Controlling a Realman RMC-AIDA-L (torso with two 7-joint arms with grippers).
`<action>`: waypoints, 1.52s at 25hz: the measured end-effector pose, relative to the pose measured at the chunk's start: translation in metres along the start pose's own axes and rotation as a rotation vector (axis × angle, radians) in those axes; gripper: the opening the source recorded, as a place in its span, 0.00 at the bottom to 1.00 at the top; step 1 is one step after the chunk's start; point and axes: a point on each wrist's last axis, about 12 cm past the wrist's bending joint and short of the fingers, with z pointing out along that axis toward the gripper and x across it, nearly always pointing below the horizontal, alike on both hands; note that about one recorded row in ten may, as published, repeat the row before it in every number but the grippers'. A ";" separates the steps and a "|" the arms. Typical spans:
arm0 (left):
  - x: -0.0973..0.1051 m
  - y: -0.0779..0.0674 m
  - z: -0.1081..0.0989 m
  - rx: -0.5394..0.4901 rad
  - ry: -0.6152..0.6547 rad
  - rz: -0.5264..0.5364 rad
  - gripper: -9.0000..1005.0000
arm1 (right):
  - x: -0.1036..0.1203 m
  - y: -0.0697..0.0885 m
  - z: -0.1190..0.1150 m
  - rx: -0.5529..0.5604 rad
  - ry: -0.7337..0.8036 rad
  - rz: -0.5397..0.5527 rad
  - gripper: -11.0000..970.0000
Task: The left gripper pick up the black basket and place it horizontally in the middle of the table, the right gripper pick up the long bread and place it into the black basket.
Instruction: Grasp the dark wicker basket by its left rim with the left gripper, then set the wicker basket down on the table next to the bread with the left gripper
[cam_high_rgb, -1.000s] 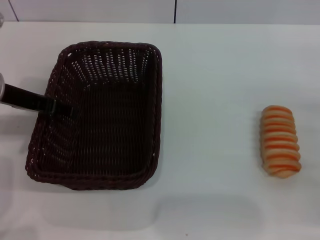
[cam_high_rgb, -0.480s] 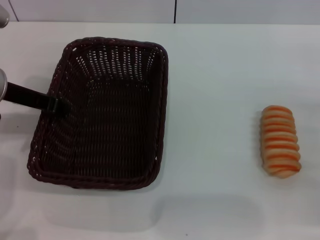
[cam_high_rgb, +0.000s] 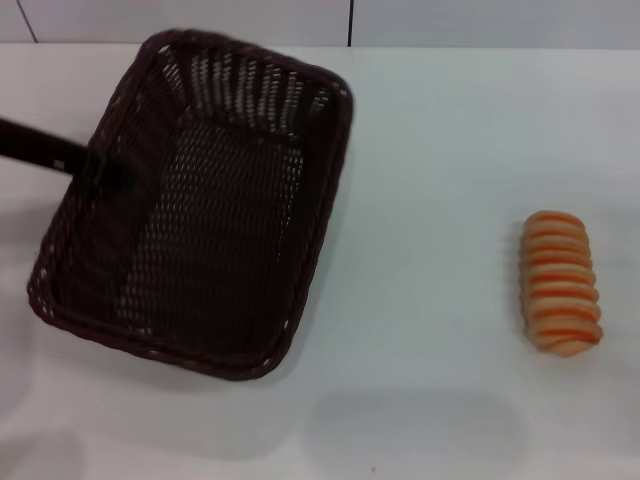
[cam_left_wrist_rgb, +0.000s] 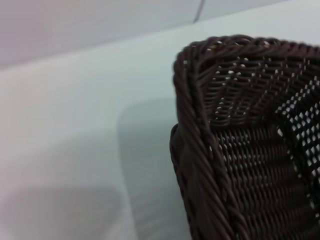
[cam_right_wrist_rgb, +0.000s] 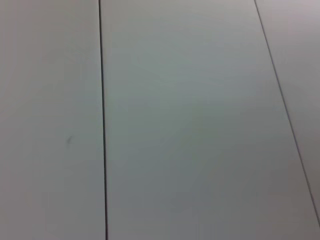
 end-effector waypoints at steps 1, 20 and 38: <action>0.000 0.000 0.000 0.000 0.000 0.000 0.20 | 0.000 0.000 0.000 0.001 0.000 0.000 0.57; -0.078 -0.051 -0.042 0.268 -0.075 0.549 0.16 | -0.005 -0.008 -0.009 0.026 -0.001 0.006 0.57; -0.074 -0.109 -0.012 0.387 0.111 0.896 0.16 | -0.005 -0.009 -0.018 0.026 0.013 0.010 0.57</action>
